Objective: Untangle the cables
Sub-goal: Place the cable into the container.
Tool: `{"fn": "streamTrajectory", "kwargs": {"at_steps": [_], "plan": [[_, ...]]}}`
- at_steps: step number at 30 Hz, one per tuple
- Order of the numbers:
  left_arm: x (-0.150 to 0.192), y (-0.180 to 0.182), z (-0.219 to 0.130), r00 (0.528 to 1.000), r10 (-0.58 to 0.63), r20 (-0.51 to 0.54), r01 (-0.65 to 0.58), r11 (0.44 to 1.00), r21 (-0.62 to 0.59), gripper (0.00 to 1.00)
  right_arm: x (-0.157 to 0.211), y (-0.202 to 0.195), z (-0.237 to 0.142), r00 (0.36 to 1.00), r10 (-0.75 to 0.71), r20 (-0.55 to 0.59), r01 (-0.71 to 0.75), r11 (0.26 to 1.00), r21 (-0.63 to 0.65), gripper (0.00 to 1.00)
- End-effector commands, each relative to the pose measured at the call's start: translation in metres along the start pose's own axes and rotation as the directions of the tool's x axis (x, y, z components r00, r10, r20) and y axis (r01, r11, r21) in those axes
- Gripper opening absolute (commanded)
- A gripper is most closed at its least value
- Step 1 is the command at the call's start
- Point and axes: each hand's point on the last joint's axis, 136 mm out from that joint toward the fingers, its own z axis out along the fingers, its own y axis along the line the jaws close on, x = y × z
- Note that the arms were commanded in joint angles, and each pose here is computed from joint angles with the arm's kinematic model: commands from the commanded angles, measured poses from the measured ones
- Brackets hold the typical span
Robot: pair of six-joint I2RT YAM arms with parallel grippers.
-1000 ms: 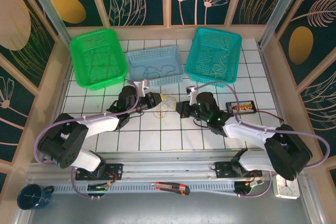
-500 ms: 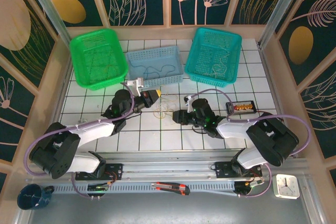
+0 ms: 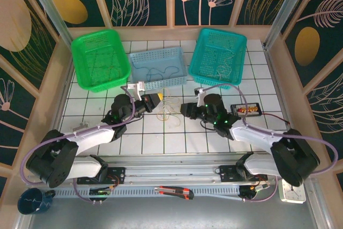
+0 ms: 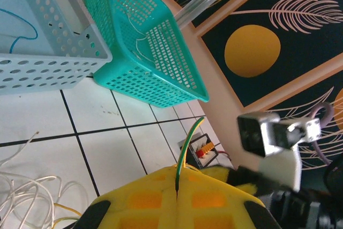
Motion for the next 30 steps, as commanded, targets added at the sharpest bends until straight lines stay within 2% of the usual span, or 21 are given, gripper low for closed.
{"fn": "streamTrajectory", "kwargs": {"at_steps": [1,4,8,15,20,21,23,26,28,30], "plan": [[-0.010,-0.009,-0.004,0.998,0.052,0.043,-0.053,0.998,0.027,0.00,-0.020,0.003,-0.012,0.999,0.006,0.044,-0.007,1.000,0.006,0.41],[-0.011,-0.010,-0.005,0.997,0.061,0.046,-0.062,0.998,0.030,0.00,-0.031,0.012,-0.018,0.997,0.026,0.066,-0.024,0.999,-0.027,0.51],[-0.012,-0.012,-0.005,0.996,0.070,0.048,-0.072,0.997,0.036,0.00,-0.039,0.032,-0.018,0.997,0.043,0.059,-0.036,0.993,-0.108,0.59],[-0.013,-0.014,-0.005,0.996,0.075,0.055,-0.078,0.996,0.045,0.00,-0.037,0.057,0.000,0.998,0.066,0.016,-0.061,0.978,-0.199,0.60],[-0.016,-0.016,-0.007,0.995,0.070,0.075,-0.074,0.996,0.050,0.00,-0.024,0.063,0.019,0.997,0.073,-0.030,-0.078,0.974,-0.213,0.58],[-0.016,-0.016,-0.008,0.994,0.070,0.079,-0.074,0.996,0.051,0.00,-0.021,0.063,0.022,0.997,0.076,-0.035,-0.081,0.974,-0.213,0.56],[-0.017,-0.017,-0.009,0.994,0.070,0.082,-0.075,0.996,0.053,0.00,-0.018,0.060,0.025,0.996,0.085,-0.038,-0.091,0.974,-0.208,0.45],[-0.016,-0.016,-0.009,0.994,0.066,0.085,-0.071,0.996,0.053,0.00,-0.019,0.056,0.026,0.995,0.093,-0.025,-0.096,0.975,-0.198,0.22],[-0.016,-0.015,-0.010,0.994,0.061,0.089,-0.066,0.996,0.055,0.00,-0.020,0.056,0.025,0.996,0.092,-0.021,-0.094,0.975,-0.201,0.03],[-0.016,-0.015,-0.009,0.994,0.057,0.091,-0.062,0.996,0.059,0.00,-0.020,0.058,0.024,0.996,0.085,-0.019,-0.087,0.974,-0.209,0.00]]}}
